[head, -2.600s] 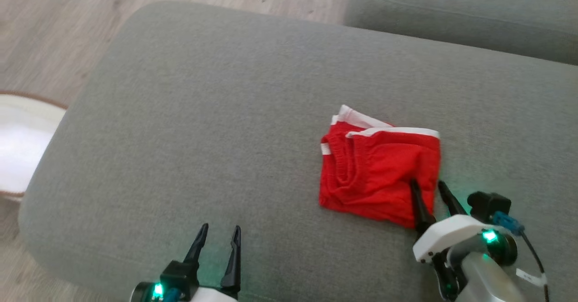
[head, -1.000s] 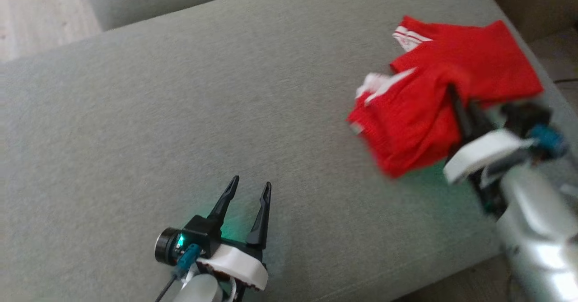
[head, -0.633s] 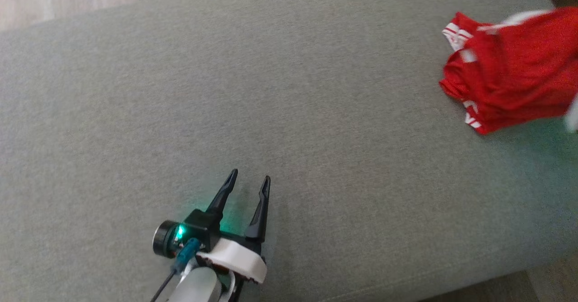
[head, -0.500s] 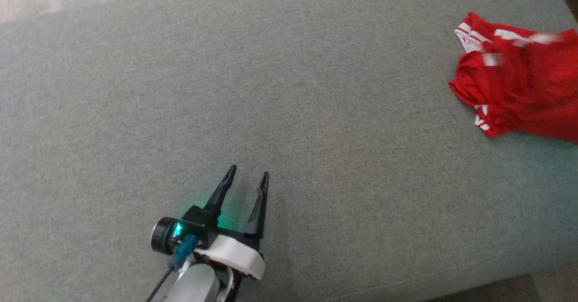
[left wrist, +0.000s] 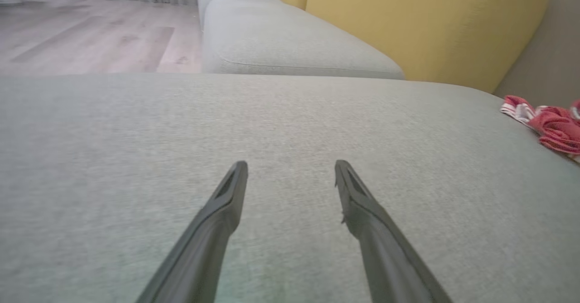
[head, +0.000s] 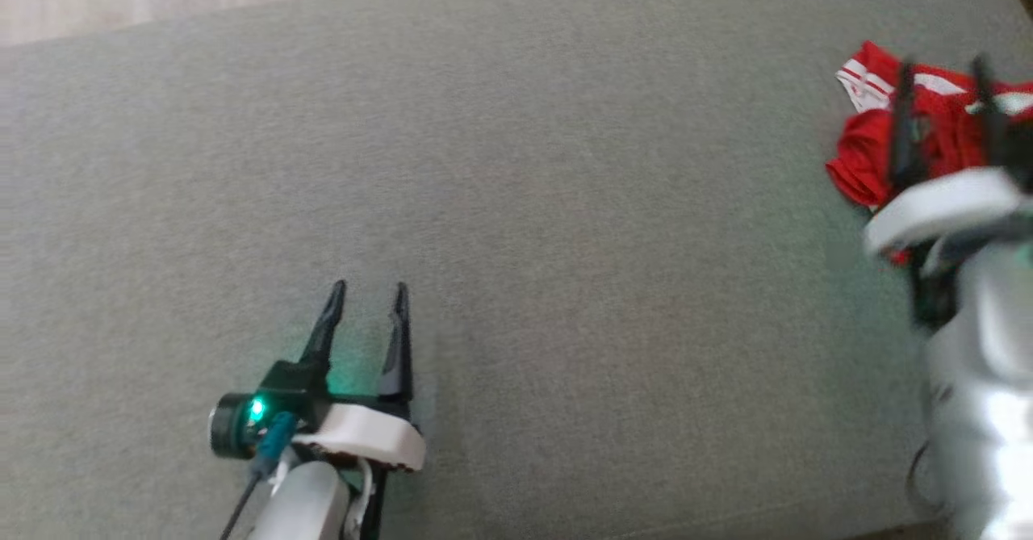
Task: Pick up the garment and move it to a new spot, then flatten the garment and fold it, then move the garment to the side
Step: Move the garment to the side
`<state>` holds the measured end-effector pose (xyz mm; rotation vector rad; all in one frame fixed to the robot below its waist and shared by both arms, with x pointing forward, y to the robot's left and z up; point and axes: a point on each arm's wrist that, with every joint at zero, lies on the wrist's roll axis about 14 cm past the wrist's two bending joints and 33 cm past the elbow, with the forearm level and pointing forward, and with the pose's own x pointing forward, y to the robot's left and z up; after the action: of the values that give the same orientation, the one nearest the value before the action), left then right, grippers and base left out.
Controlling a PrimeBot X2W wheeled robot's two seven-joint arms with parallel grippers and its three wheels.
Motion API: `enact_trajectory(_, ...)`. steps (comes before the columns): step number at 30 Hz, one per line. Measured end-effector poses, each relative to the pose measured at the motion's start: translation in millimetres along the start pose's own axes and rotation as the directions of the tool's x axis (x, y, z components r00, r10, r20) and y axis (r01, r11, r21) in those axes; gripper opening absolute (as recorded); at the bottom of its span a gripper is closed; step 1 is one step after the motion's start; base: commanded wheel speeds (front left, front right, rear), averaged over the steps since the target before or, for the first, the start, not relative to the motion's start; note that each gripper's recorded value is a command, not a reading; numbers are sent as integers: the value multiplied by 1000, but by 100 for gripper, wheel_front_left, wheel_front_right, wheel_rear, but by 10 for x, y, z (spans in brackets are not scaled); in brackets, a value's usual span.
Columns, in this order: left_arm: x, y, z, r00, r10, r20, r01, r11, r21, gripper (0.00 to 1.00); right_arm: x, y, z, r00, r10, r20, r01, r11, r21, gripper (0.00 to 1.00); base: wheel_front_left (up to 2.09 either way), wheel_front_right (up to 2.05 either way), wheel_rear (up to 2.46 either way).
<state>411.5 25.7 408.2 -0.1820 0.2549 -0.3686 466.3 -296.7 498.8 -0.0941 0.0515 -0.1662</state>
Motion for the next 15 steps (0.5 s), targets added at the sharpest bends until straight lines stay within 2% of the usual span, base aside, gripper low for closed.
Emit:
enact_trajectory(7,-261,424,59,988,152,23,-152,988,5,100,-440,719,-398,989,137,-53,-131,985,114,100,0,0,0)
enact_trajectory(15,-656,788,99,956,289,46,-290,957,12,100,-607,1214,-313,965,263,-10,-259,957,132,100,0,0,0)
